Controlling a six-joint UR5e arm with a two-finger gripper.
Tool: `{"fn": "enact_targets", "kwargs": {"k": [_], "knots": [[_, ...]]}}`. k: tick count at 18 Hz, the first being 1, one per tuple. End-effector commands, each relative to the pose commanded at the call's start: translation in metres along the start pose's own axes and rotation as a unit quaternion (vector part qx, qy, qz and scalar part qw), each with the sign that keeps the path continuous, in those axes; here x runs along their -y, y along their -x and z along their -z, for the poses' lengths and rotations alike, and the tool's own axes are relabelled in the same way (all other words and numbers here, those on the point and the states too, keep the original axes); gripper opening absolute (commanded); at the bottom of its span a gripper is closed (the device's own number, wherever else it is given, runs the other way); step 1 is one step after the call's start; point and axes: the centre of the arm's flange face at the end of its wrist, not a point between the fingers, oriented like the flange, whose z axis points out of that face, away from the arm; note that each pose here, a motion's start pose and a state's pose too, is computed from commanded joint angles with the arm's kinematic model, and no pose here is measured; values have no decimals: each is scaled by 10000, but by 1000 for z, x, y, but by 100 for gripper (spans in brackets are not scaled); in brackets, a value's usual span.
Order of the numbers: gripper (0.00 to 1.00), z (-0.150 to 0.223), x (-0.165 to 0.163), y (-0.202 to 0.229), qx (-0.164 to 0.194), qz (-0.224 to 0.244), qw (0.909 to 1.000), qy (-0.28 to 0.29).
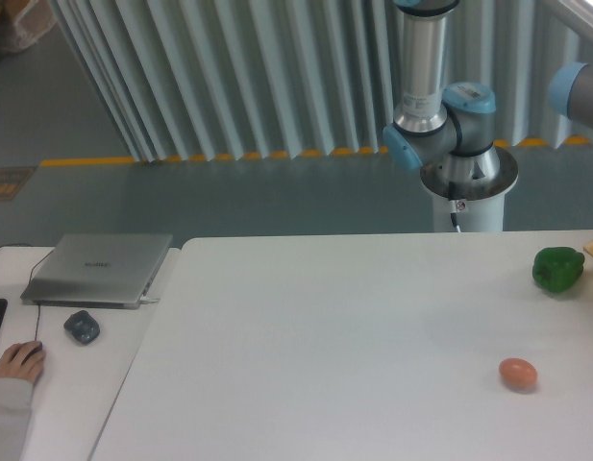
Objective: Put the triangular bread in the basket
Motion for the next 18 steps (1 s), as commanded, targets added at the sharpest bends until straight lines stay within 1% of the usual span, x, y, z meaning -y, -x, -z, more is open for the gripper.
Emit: {"fn": "enact_targets", "kwargs": {"k": [2,3,5,10,18], "knots": [[100,22,12,14,371,374,9976,-446],[100,31,21,22,391,337,9974,-496],[100,33,29,37,242,233,9978,-568],[100,23,34,52,180,154,9980,-592],[100,22,35,55,130,144,9979,-612]]}}
